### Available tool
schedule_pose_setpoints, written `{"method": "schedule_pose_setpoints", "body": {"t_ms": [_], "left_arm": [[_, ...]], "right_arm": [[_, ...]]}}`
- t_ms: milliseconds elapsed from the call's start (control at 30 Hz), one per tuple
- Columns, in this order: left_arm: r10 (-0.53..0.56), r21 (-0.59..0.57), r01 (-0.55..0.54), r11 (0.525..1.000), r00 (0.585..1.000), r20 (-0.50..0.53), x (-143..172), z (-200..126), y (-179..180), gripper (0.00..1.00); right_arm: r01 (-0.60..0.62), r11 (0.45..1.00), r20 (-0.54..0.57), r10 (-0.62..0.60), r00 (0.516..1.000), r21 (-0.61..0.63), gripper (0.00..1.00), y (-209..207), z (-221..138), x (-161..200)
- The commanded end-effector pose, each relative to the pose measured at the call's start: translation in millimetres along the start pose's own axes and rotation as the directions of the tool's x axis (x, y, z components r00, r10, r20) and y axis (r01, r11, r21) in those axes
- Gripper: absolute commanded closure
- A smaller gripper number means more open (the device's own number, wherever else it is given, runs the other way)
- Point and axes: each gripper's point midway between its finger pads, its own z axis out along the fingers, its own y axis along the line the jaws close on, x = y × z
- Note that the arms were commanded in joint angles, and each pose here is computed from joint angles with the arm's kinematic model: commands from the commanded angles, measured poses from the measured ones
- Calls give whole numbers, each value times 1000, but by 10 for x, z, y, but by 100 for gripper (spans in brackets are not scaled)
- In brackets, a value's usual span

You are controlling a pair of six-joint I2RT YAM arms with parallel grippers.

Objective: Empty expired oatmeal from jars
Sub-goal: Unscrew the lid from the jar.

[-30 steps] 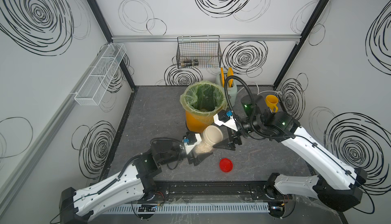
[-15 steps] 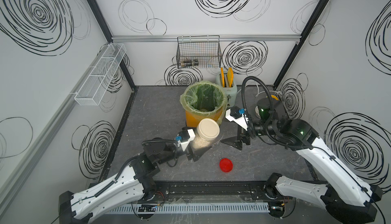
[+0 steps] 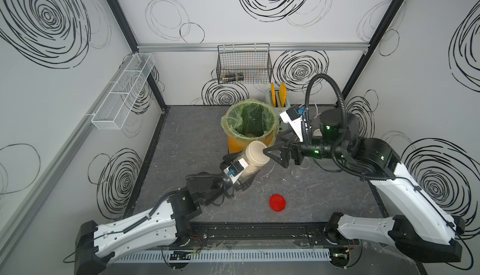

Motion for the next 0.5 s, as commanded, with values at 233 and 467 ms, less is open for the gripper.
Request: {"method": "schedule_pose_setpoints", "body": {"t_ms": [233, 467], "left_arm": [[32, -123, -7, 992, 978, 204, -635, -105, 266, 100], [36, -122, -10, 993, 977, 209, -652, -123, 264, 100]], "right_arm": [[-68, 997, -85, 65, 994, -37, 2, 151, 210, 118], [-45, 998, -103, 49, 993, 46, 2, -5, 255, 186]]}}
